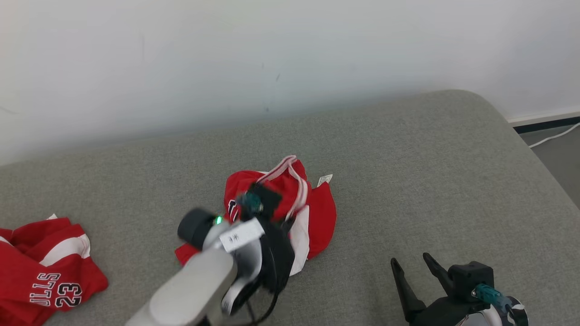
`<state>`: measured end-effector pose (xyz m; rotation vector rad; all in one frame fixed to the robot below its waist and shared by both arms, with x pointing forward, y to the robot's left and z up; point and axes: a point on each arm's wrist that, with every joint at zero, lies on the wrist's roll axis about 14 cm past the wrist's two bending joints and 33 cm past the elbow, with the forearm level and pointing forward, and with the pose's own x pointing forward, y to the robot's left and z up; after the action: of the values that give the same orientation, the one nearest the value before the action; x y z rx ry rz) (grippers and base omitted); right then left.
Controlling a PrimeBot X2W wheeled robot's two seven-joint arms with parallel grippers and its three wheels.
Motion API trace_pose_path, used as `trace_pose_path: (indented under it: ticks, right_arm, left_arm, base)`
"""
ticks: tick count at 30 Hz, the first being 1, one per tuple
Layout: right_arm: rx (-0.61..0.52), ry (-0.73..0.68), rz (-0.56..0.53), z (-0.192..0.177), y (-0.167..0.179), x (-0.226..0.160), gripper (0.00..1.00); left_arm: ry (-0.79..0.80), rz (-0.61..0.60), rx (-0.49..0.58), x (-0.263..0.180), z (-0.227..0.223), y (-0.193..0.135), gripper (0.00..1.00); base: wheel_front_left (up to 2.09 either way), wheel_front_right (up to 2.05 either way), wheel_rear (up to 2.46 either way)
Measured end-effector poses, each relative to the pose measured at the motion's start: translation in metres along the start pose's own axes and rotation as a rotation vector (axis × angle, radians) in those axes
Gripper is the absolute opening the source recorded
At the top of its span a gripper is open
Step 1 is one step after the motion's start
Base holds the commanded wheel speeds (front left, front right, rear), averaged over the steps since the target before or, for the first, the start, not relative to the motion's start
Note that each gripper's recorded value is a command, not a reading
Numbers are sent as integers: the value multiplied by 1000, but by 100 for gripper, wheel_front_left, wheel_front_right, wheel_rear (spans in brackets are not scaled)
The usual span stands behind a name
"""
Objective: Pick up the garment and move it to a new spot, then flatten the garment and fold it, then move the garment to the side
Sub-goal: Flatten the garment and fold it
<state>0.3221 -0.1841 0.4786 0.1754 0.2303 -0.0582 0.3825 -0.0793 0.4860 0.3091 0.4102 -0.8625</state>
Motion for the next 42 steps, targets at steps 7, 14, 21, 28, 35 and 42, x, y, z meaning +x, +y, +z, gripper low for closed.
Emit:
trace_pose_path:
  ticks: [7,14,21,28,35,42]
  right_arm:
    - [5,-7,10,0,5,-2,100]
    - [11,-10,14,0,6,-5,100]
    - [20,-14,11,-1,6,-9,100]
    - [43,-34,-81,0,-23,-23,100]
    - [39,-24,-130,-4,-42,-22,100]
    - [16,-21,-53,0,-19,-4,100]
  left_arm:
    - [-397,5,-17,-22,143,16,0]
    - [-657,-11,57,-52,241,13,0]
    - [-831,-40,69,-71,297,2,0]
    - [-1009,-68,62,-88,350,-9,0]
    - [-723,145,15,-21,249,67,0]
    - [-333,512,39,-37,83,202,0]
  base:
    - [0,0,0]
    - [0,0,0]
    - [0,0,0]
    - [0,0,0]
    - [0,0,0]
    - [0,0,0]
